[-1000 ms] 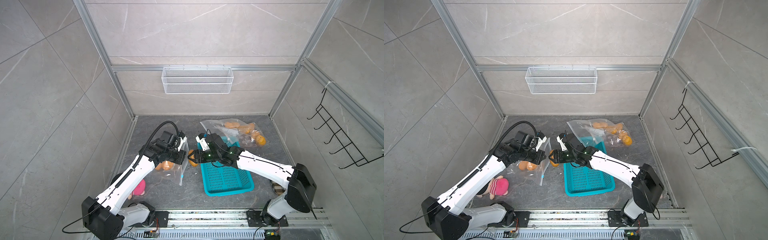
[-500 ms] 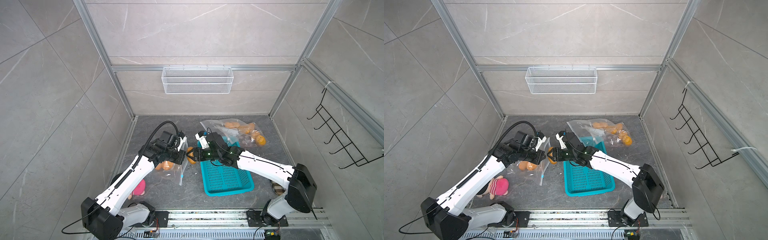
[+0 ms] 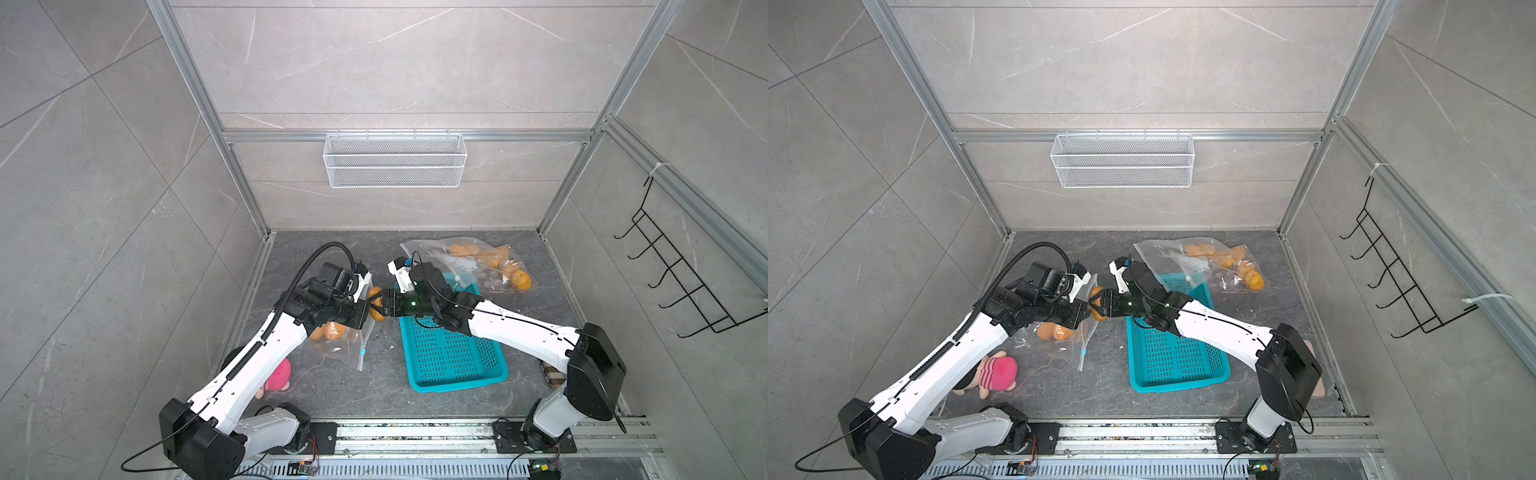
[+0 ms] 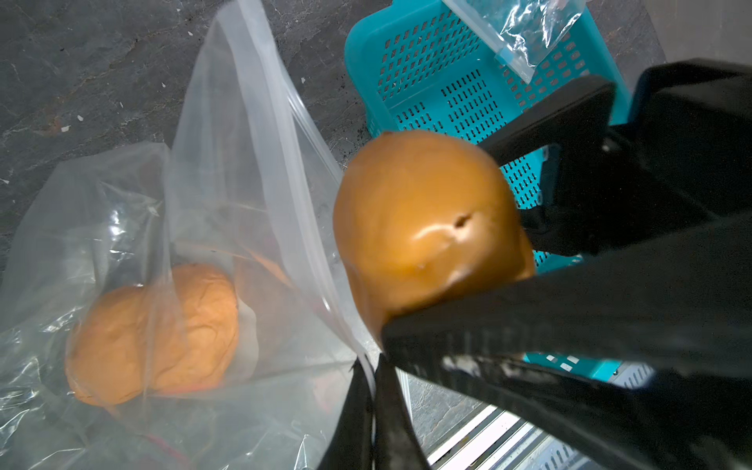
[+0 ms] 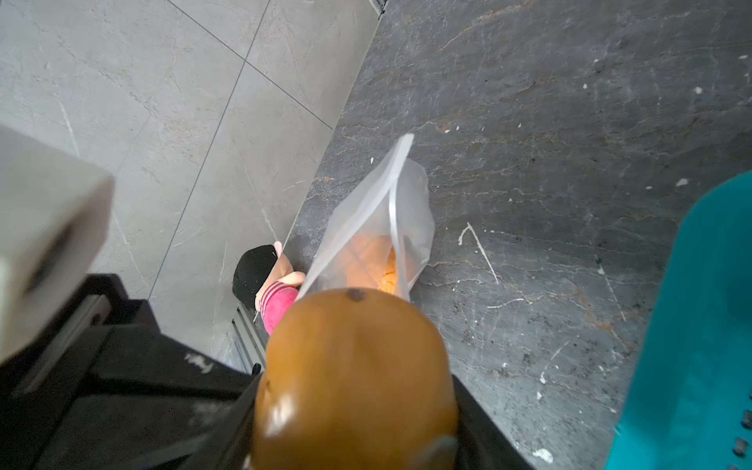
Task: Put the potatoes into a zipper bag and zip it
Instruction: Place the potato into the zipper food storage bag.
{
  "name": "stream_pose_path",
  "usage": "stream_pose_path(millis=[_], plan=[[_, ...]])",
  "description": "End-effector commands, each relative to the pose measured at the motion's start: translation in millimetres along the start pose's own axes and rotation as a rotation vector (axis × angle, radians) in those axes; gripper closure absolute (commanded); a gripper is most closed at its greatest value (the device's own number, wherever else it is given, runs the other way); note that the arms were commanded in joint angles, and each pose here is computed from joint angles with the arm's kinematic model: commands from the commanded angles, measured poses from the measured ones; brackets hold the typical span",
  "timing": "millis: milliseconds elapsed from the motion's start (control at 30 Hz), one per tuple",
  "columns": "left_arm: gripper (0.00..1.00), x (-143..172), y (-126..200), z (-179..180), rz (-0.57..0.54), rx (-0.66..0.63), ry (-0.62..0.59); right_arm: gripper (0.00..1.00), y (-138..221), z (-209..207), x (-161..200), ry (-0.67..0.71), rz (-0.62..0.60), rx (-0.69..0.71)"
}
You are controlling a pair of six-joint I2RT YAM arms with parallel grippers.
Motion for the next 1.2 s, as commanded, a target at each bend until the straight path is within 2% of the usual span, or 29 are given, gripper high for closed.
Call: stream_pose_path(millis=[0, 700, 933, 1167], plan=[[1.00, -7.6, 9.5, -3.5, -0.060, 0.013, -0.026, 0.57, -8.5, 5.5, -3.0, -0.012, 0.005, -0.013], [1.00, -8.9, 10.4, -0.8, -0.066, 0.011, -0.016, 0.57, -11.0, -5.4, 3.7, 0.016, 0.034, 0.081], [1.00, -9.0, 13.5, -1.7, -0.077, 0.013, -0.019, 0.57, -8.6, -10.8, 1.0, 0.061, 0.041, 0.155], [1.00, -9.5, 14.7, -1.6, -0.082, 0.013, -0.019, 0.56, -4.1, -3.3, -7.9, 0.113, 0.047, 0.170]])
Point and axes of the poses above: each gripper's point midway between its finger pads, its own y axis back along the fingers, its own z axis along the line the jaws close on, x = y × z, the point moved 4 cm from there along y, back along the fingers, and after that the axes turned 1 degree about -y, right-handed, at the moved point
